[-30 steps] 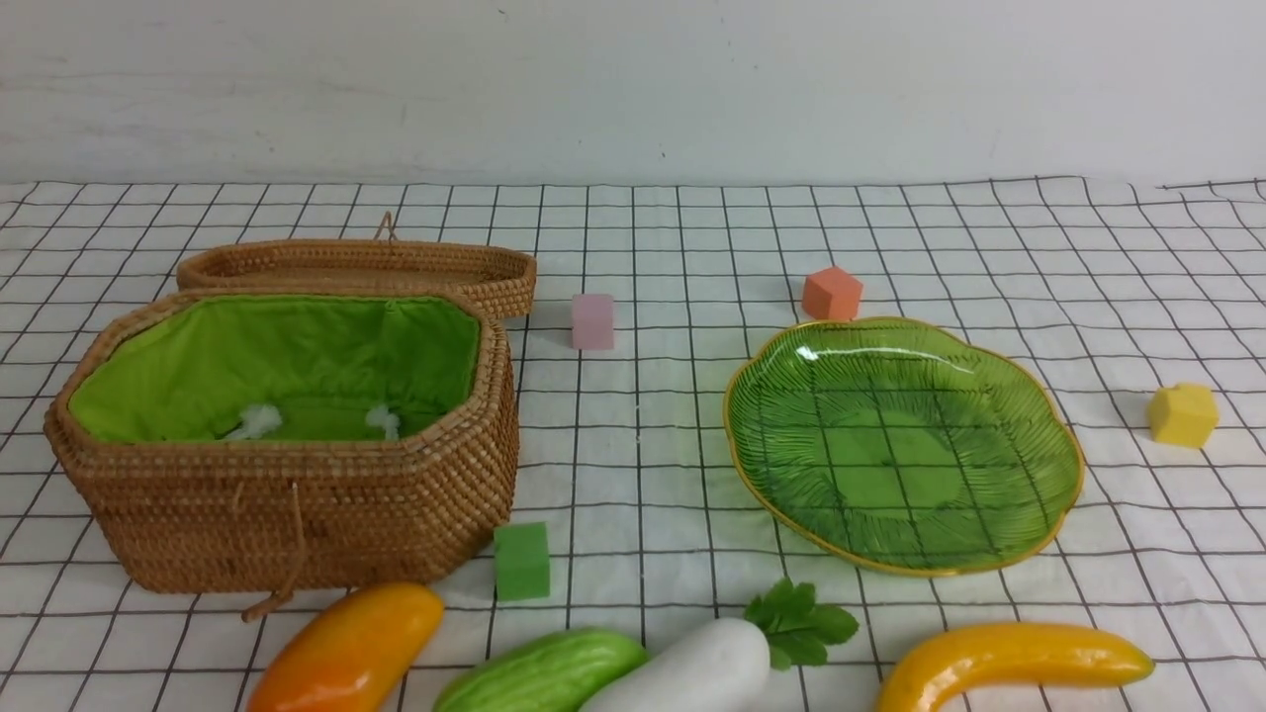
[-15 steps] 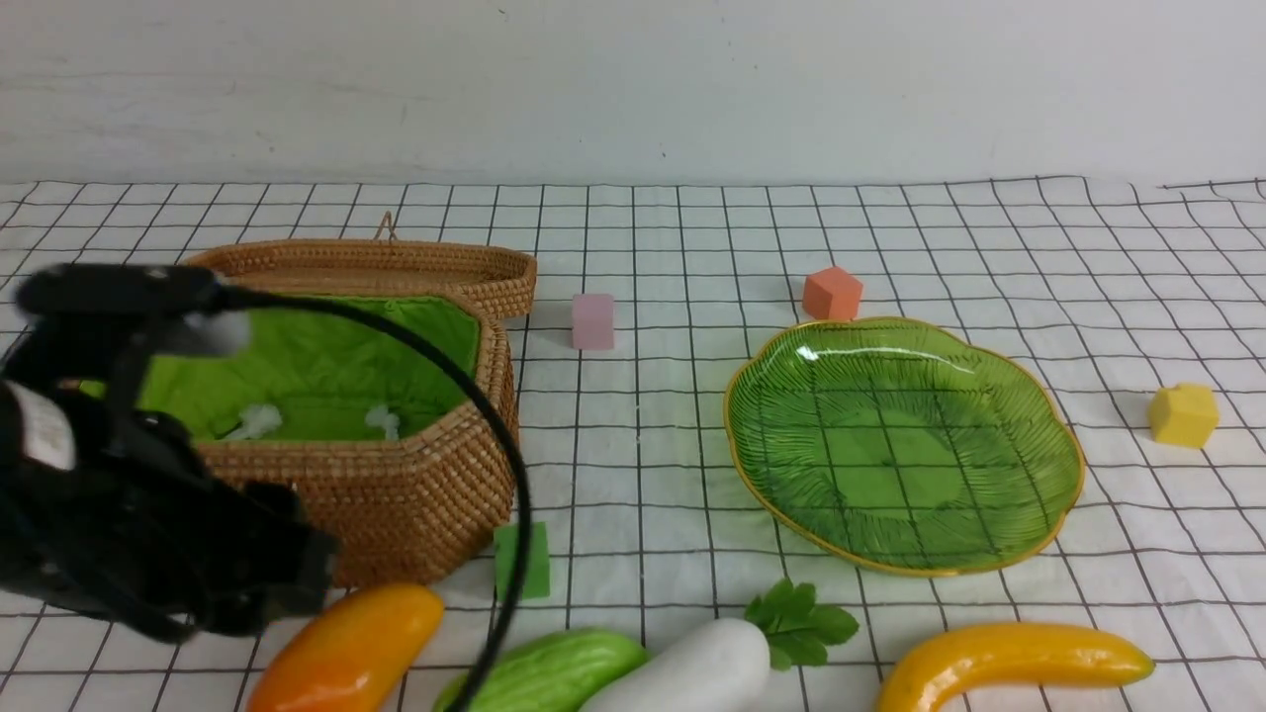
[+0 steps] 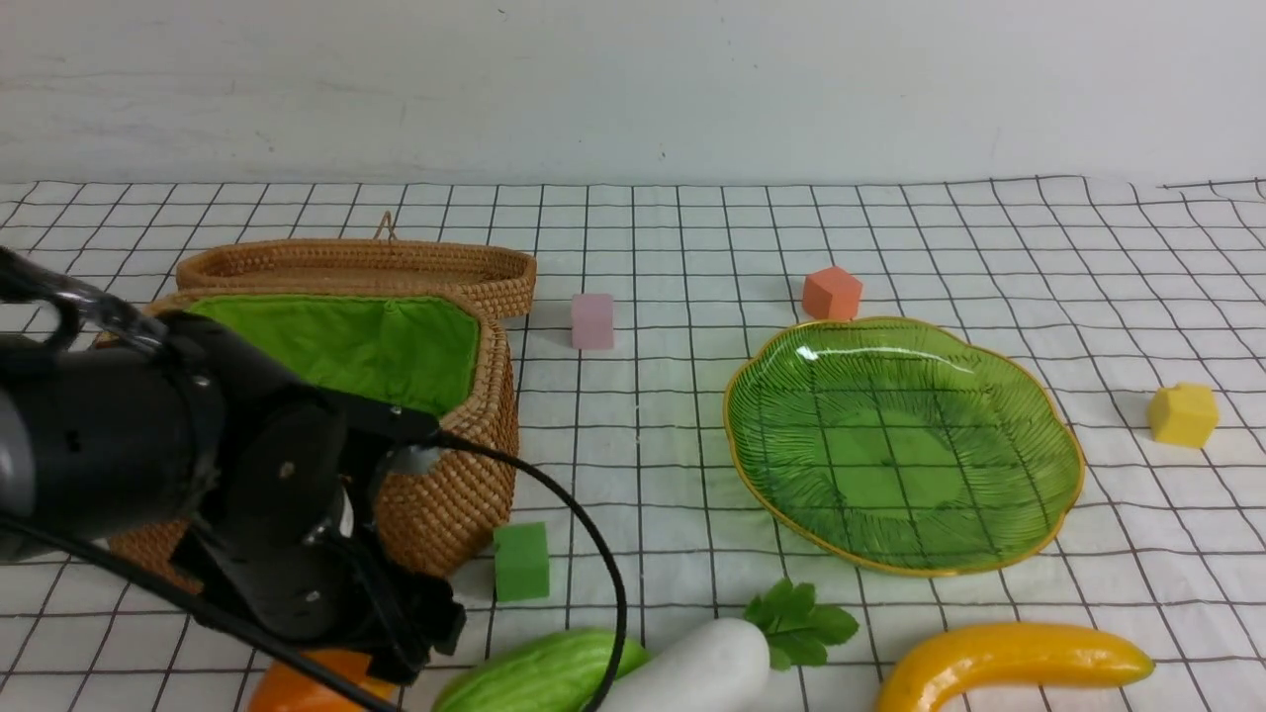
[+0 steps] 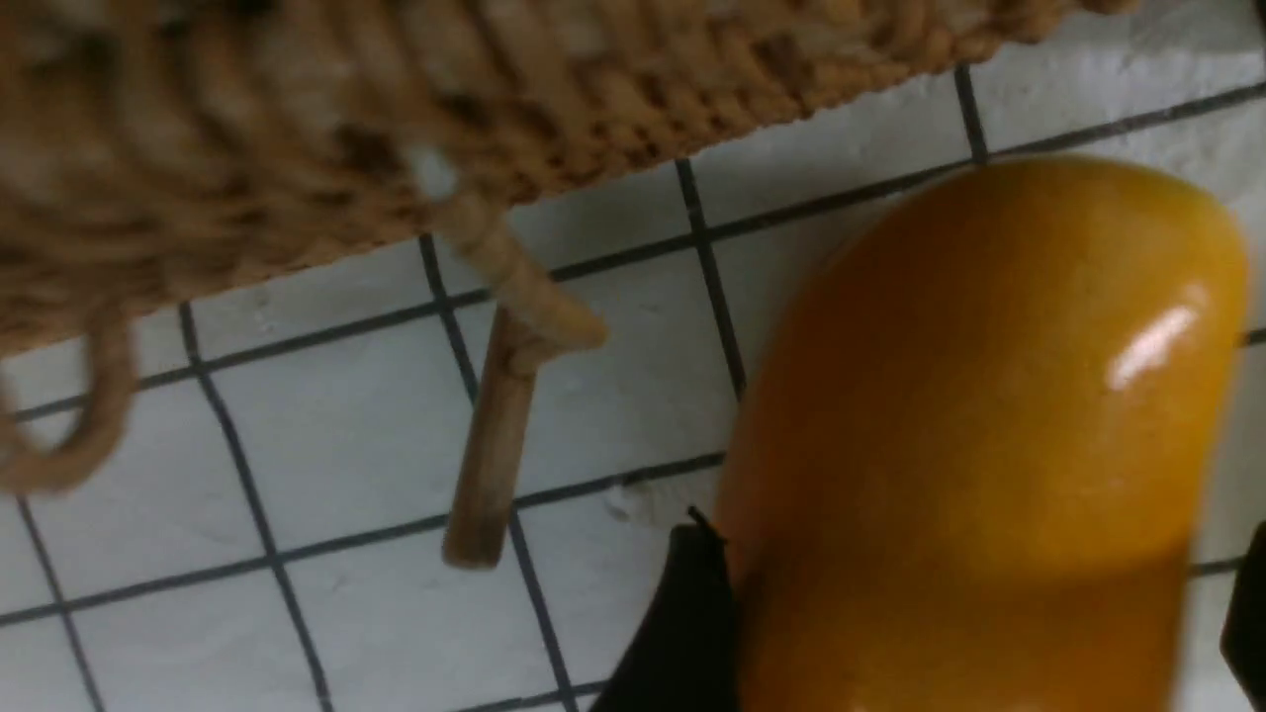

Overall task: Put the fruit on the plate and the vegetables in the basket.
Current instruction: Grab the mango with your left arm and place it on the right plate

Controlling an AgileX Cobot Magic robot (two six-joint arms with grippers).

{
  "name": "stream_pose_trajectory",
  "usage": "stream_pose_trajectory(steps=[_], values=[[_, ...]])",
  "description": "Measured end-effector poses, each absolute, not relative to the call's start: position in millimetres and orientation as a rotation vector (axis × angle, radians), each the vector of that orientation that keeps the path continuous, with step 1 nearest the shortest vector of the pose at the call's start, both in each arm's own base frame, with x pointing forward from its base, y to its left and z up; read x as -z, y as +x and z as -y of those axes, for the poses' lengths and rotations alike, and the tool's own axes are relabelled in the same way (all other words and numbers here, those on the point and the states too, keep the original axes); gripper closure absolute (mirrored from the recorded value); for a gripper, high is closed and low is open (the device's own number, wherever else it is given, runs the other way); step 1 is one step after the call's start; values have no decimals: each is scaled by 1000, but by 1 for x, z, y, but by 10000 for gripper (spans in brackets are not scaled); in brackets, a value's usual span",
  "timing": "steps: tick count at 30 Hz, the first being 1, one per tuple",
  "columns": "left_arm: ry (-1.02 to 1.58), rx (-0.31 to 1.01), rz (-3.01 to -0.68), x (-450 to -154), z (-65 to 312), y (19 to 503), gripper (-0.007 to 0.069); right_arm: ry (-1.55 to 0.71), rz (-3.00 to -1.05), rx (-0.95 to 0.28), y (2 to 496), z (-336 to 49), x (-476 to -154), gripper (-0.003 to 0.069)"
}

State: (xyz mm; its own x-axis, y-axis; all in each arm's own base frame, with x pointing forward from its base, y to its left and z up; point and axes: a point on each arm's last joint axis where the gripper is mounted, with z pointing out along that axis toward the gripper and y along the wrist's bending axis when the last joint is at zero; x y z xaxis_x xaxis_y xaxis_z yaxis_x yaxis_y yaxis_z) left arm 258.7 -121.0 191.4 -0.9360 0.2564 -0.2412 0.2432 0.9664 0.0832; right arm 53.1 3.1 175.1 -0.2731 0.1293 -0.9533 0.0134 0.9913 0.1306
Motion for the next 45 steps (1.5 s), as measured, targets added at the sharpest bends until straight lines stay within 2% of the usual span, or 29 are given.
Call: stream_pose_trajectory(steps=[5,9,12,14,16,18,19,20,21,22,24,26,28,30,31,33,35,36,37,39,41,42,45], values=[[390,-120,-2923,-177,122,261,49,104,-1845,-112,53,-3,-175,414],[384,-125,-2929,-181,120,259,52,104,-1845,-112,53,-3,-175,414],[363,-125,-2926,-204,116,252,52,104,-1845,-112,53,-3,-175,414],[361,-79,-2908,-233,115,245,52,104,-1845,-112,53,-3,-175,414],[400,-7,-2884,-260,115,236,52,104,-1845,-112,53,-3,-175,414],[432,136,-2830,-292,119,228,52,104,-1845,-112,53,-3,-175,414],[473,247,-2776,-315,123,222,52,104,-1845,-112,53,-3,-175,414],[477,267,-2764,-318,124,222,52,104,-1845,-112,53,-3,-175,414],[500,442,-2650,-352,132,219,52,104,-1845,-112,53,-3,-175,414],[508,459,-2629,-356,133,218,52,104,-1845,-112,53,-3,-175,414],[513,633,-2450,-397,146,225,52,104,-1845,-112,53,-3,-175,414],[523,714,-2338,-419,161,244,52,104,-1845,-112,53,-3,-175,414],[546,763,-2295,-426,179,266,52,104,-1845,-112,53,-3,-175,414],[571,785,-2288,-425,193,283,52,104,-1845,-112,53,-3,-175,414],[613,805,-2303,-412,221,309,52,104,-1845,-112,53,-3,-175,414],[647,815,-2323,-399,242,324,52,104,-1845,-112,53,-3,-175,414],[703,823,-2361,-373,285,345,52,104,-1845,-112,53,-3,-175,414],[716,805,-2413,-348,308,357,52,104,-1845,-112,53,-3,-175,414],[730,790,-2407,-344,319,360,52,104,-1845,-112,53,-3,-175,414],[715,733,-2459,-310,348,374,52,104,-1845,-112,53,-3,-175,414],[678,695,-2485,-282,369,384,52,104,-1845,-112,53,-3,-175,414],[676,690,-2479,-282,370,385,52,104,-1845,-112,53,-3,-175,414],[625,637,-2546,-243,380,396,52,104,-1845,-112,53,-3,-175,414]])
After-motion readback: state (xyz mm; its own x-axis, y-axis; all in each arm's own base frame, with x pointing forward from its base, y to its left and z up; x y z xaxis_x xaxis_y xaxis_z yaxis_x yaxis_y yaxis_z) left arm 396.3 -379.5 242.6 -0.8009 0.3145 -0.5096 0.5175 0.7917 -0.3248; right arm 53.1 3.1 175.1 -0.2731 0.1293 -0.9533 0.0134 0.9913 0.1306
